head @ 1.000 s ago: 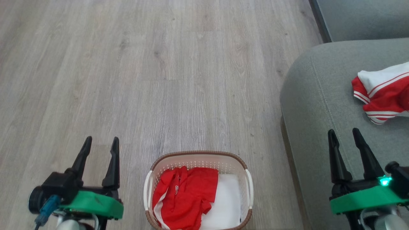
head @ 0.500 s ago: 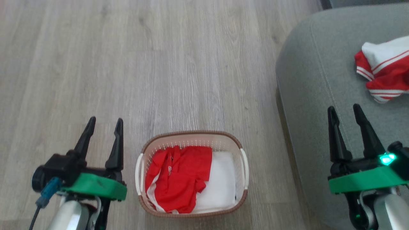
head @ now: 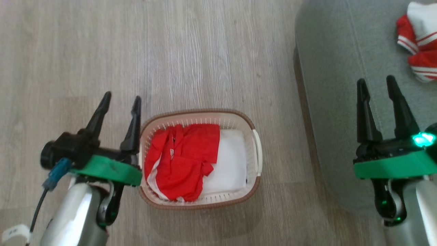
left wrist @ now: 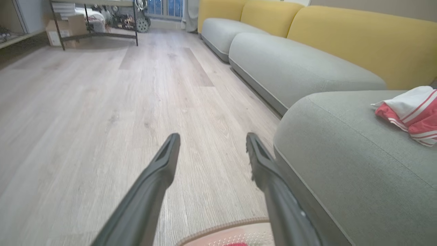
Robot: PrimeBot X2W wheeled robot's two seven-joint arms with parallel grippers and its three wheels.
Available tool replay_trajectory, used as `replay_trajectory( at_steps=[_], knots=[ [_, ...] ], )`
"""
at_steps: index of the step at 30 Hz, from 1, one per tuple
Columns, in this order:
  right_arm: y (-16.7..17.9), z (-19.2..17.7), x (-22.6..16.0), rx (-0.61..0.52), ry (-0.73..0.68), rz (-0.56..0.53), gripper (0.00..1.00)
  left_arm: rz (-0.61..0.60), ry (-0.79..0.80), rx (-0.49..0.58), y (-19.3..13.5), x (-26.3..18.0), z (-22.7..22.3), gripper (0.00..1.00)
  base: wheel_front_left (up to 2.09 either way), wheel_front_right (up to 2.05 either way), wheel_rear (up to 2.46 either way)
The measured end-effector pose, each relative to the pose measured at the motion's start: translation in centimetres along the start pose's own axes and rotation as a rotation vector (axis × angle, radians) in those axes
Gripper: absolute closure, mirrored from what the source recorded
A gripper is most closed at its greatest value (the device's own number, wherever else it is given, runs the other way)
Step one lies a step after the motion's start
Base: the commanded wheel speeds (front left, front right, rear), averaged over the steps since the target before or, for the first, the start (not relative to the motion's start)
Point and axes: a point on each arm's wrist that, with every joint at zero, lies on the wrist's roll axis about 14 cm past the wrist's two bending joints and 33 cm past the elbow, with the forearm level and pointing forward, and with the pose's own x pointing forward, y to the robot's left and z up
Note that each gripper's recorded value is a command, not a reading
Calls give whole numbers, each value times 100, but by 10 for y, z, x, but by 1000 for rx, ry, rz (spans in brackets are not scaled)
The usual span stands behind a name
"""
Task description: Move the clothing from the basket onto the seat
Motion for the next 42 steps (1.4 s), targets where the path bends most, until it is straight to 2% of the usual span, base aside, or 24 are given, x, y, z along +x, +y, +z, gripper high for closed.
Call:
replay_trajectory(
  at_steps=[14, 19, 33, 35, 42],
  knots=[
    [-16, -36, 34, -36, 44, -14, 0, -145, 235, -59, -30, 42, -98, 0, 0, 0, 0],
    [-20, -44, 41, -46, 52, -17, 0, -156, 334, -98, -35, 48, -134, 0, 0, 0, 0],
    [-30, -64, 66, -70, 56, -14, 0, -205, 690, -118, -49, 49, -238, 0, 0, 0, 0],
    [-34, -67, 71, -76, 50, -23, 0, -201, 783, -129, -49, 43, -262, 0, 0, 0, 0],
    [-36, -69, 81, -72, 15, -36, 0, -190, 925, -130, -43, 31, -301, 0, 0, 0, 0]
  ],
)
